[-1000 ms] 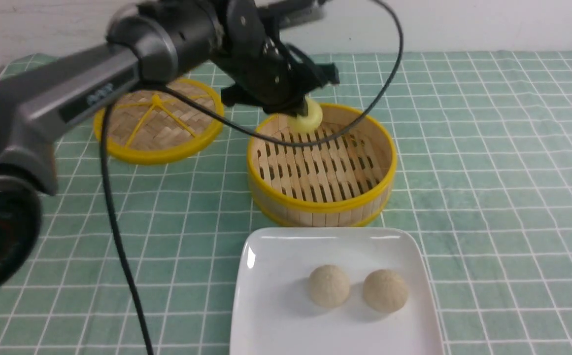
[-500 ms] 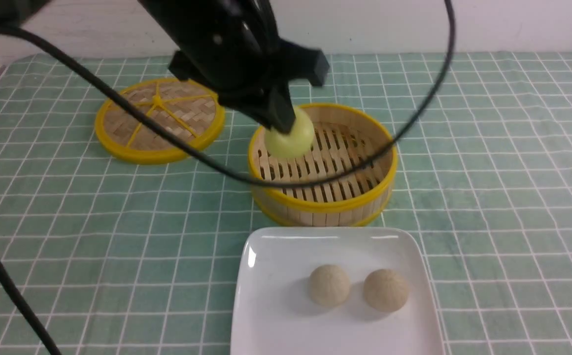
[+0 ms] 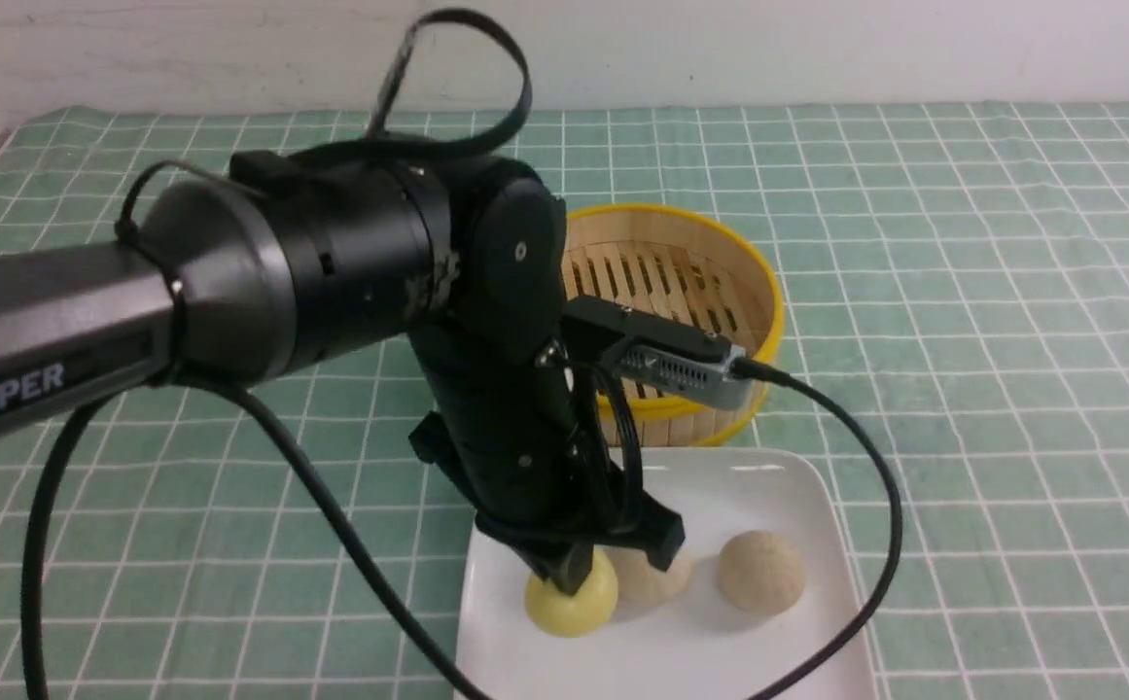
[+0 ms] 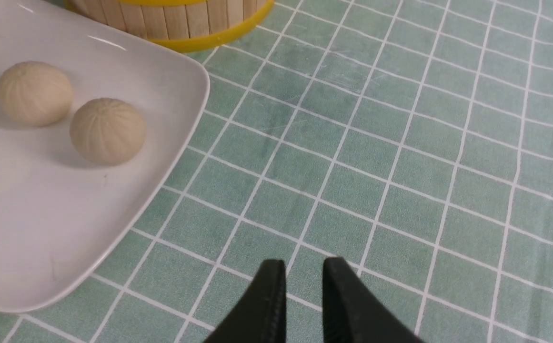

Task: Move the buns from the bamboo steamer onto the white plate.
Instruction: 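Carry the bun from the bamboo steamer to the plate with the left gripper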

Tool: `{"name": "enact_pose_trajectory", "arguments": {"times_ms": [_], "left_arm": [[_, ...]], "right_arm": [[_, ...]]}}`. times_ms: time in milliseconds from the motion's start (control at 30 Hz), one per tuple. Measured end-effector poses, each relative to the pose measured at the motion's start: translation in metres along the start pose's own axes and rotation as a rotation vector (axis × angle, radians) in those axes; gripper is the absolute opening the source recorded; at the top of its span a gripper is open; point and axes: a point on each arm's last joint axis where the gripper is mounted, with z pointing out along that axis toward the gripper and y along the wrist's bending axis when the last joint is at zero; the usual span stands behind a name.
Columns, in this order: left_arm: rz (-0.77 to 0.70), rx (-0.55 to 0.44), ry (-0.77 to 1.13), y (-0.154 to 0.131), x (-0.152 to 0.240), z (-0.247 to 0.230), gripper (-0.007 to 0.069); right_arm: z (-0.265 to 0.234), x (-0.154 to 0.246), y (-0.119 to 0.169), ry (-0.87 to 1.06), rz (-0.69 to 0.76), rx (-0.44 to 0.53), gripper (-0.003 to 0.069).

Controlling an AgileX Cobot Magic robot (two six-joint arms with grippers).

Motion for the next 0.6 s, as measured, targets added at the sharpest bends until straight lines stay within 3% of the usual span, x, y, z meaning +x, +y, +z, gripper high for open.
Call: {"name": "enact_pose_trajectory", "arguments": {"times_ms": [367, 600], "left_arm": [[-0.051, 0.005, -0.037, 0.004, 0.006, 0.023, 0.0066], [-0.057, -0.001, -0.015, 0.006, 0.006, 0.035, 0.0225]], "right_arm": [[0.000, 0.000, 0.000, 0.000, 0.000, 0.000, 0.0149], [0.000, 0.000, 0.000, 0.000, 0.000, 0.000, 0.0152]]}}
